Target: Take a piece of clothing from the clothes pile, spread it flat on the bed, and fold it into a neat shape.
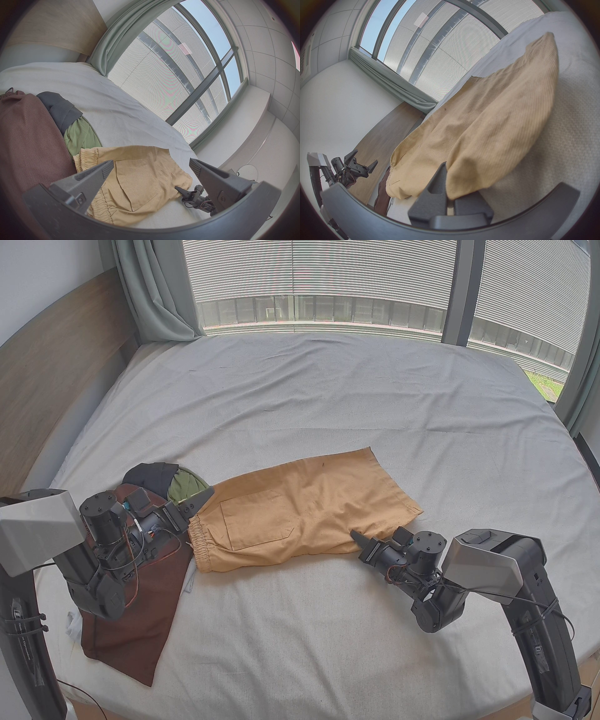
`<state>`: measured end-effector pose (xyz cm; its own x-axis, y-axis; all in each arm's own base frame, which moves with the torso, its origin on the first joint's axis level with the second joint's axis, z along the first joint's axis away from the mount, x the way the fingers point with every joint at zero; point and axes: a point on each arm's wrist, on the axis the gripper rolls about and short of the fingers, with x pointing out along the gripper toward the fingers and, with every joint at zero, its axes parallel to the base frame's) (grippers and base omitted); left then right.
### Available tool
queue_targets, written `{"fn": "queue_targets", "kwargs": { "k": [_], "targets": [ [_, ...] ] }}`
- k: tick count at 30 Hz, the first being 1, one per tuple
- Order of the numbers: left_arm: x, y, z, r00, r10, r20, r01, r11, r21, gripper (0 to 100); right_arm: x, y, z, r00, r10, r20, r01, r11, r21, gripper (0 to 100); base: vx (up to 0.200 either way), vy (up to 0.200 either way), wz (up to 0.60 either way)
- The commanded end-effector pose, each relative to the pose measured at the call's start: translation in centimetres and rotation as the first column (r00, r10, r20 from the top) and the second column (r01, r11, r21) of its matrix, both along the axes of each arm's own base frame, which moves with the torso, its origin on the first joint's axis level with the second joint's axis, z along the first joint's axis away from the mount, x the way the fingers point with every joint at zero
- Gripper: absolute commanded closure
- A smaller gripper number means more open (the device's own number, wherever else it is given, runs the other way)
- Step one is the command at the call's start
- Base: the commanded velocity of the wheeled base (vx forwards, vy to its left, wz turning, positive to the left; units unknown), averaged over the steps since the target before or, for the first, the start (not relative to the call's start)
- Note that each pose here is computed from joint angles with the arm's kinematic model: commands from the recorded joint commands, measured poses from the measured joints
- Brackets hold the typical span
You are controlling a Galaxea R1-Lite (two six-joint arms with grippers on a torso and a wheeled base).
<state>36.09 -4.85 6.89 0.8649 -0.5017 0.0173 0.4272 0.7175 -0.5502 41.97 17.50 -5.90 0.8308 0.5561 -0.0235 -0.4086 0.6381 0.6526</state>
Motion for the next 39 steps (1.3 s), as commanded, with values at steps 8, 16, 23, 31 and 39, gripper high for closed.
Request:
{"fn": "queue_targets", "kwargs": {
  "k": [8, 16, 23, 31, 39],
  "targets": [
    [-0.1, 0.0, -0.1, 1.000, -0.001, -0.004, 0.001, 1.000, -0.001, 0, -2.3, -0.9, 1.9, 0.999, 0.002, -0.049, -0.003, 1.000, -0.025, 100, 0.000, 0.000, 0.00],
    [-0.3, 0.0, 0.0, 1.000, -0.002, -0.007, 0.002, 1.000, -0.002, 0, -4.2, -1.6, 1.8, 0.996, 0.002, -0.091, -0.010, 0.996, -0.086, 100, 0.000, 0.000, 0.00],
    [-0.4, -0.3, -0.1, 1.000, -0.011, -0.011, 0.011, 1.000, -0.003, 0, -6.8, -2.4, 2.2, 0.990, 0.007, -0.143, -0.029, 0.988, -0.149, 100, 0.000, 0.000, 0.00],
    [-0.6, -0.6, 0.0, 1.000, -0.019, -0.014, 0.019, 1.000, -0.006, 0, -11.3, -3.5, 3.1, 0.975, -0.012, -0.223, -0.044, 0.969, -0.243, 100, 0.000, 0.000, 0.00],
    [-0.5, -0.7, 0.0, 1.000, -0.024, -0.012, 0.024, 1.000, -0.009, 0, -14.3, -4.3, 3.3, 0.956, -0.063, -0.285, -0.027, 0.953, -0.300, 100, 0.000, 0.000, 0.00]
  ]
}}
